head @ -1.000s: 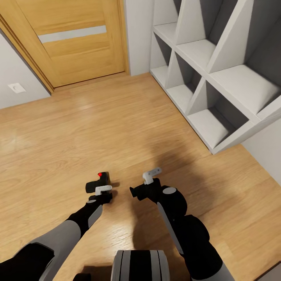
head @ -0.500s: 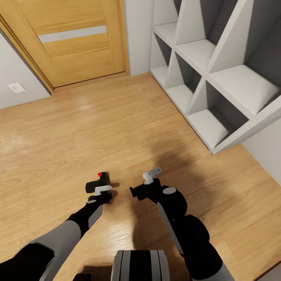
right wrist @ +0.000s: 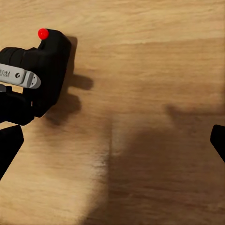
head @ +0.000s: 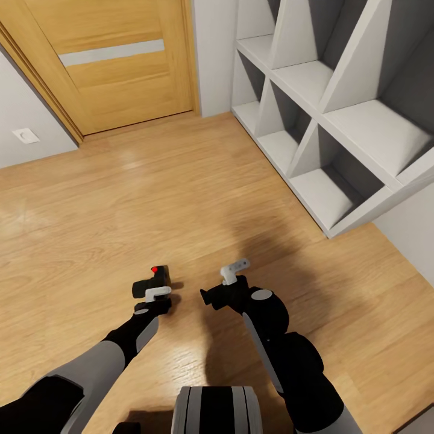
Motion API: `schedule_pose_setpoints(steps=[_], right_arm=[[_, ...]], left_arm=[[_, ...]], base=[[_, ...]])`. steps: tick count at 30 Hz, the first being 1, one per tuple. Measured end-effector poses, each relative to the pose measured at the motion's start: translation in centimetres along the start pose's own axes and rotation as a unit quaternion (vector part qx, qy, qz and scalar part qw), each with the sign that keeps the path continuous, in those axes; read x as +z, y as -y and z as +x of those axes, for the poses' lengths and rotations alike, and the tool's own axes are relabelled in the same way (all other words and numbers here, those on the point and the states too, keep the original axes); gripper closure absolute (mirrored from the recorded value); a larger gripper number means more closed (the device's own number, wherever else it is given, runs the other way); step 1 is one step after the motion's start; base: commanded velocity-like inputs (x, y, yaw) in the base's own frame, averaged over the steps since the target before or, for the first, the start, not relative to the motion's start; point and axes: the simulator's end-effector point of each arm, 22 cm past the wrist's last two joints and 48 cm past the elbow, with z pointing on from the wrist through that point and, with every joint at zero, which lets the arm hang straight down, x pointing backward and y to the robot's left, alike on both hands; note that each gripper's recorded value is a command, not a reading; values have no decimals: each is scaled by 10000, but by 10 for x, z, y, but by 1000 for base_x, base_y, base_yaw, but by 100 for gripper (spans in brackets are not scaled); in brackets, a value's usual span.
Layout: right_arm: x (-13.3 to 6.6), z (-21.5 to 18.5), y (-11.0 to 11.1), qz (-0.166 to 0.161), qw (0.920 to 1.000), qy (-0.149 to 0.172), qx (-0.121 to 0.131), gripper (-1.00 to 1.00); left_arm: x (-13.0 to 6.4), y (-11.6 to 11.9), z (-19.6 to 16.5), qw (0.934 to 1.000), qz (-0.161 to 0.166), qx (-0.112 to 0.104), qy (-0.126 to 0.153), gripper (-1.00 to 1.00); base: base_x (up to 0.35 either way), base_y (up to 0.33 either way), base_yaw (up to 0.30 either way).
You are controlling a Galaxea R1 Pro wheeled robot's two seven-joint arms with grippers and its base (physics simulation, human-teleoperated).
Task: Attach the digital camera to the camera tripod in the bedroom.
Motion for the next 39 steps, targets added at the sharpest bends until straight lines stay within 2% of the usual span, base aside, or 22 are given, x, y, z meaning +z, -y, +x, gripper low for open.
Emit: schedule_pose_setpoints(steps=[11,12,38,39], right_arm=[[0,0,0,2,10000,-1,0,-100],[0,0,0,2,10000,-1,0,-100],[0,1,0,0,10000,-6,2,-100],[-2,-1,-1,-1,10000,11,-4,-100]], left_arm=[[0,-2,0,10000,-11,5,4,-100],[0,-2,0,10000,-11,5,5,100],[0,-1,2,10000,17,2,-1,100],[-2,1,-3,10000,65,-18,69,100]], base=[[0,0,0],[0,0,0],[0,0,0],[0,0,0]])
